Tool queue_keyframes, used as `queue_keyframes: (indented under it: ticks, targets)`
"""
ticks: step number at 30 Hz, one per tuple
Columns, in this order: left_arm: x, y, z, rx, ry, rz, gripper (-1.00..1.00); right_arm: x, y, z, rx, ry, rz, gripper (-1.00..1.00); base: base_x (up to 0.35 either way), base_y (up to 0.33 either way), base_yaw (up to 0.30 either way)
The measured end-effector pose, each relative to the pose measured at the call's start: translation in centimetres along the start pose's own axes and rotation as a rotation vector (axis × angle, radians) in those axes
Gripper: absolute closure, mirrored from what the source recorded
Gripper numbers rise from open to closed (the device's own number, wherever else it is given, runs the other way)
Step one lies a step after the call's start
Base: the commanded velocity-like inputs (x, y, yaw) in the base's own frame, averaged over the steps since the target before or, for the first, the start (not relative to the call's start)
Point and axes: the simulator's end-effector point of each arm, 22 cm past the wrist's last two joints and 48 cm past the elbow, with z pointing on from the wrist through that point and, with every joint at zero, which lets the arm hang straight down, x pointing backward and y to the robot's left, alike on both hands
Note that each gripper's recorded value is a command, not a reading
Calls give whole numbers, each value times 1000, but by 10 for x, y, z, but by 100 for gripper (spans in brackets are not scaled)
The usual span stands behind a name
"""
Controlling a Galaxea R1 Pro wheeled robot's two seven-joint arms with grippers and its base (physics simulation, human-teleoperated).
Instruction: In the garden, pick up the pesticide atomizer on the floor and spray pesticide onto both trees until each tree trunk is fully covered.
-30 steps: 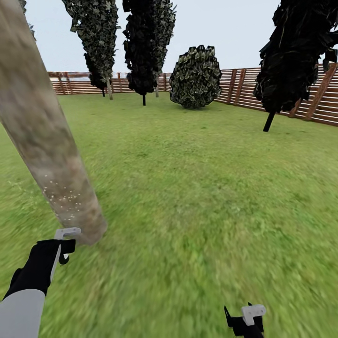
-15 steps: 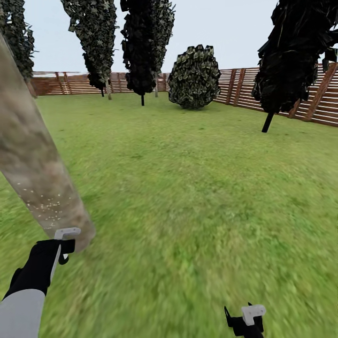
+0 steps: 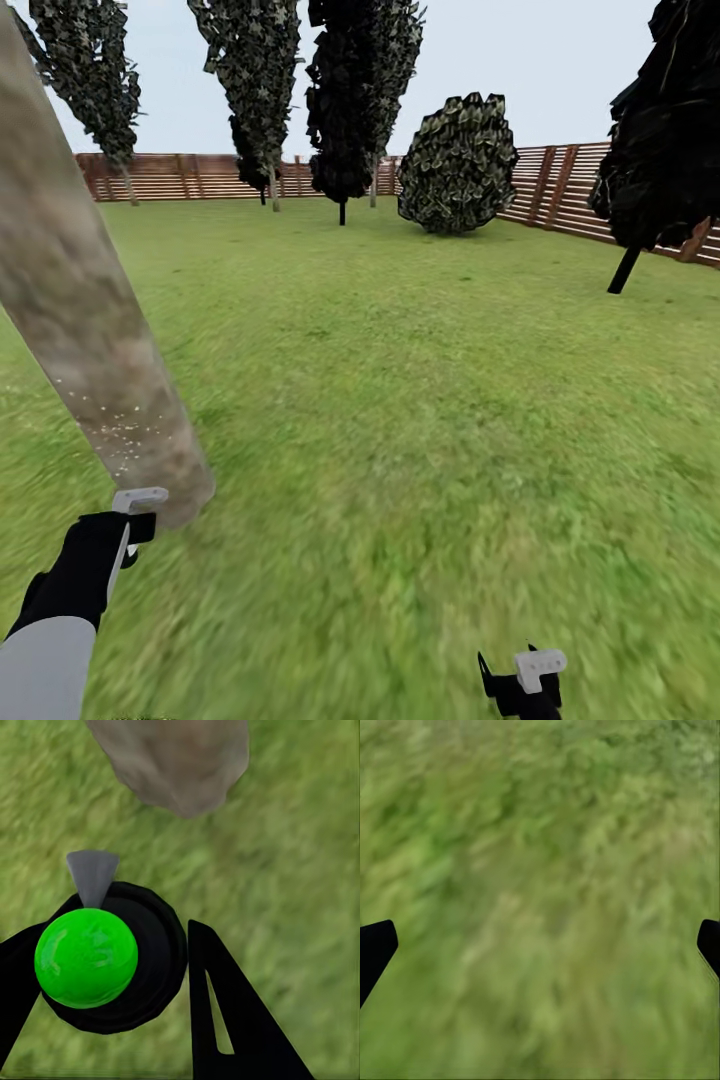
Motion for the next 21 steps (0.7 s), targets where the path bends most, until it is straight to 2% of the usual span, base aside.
queue_keyframes:
  ticks: [21]
  targets:
    - [0, 2, 0, -4, 0, 0, 100, 0, 0, 0, 0, 0, 0, -100, 141, -254, 277]
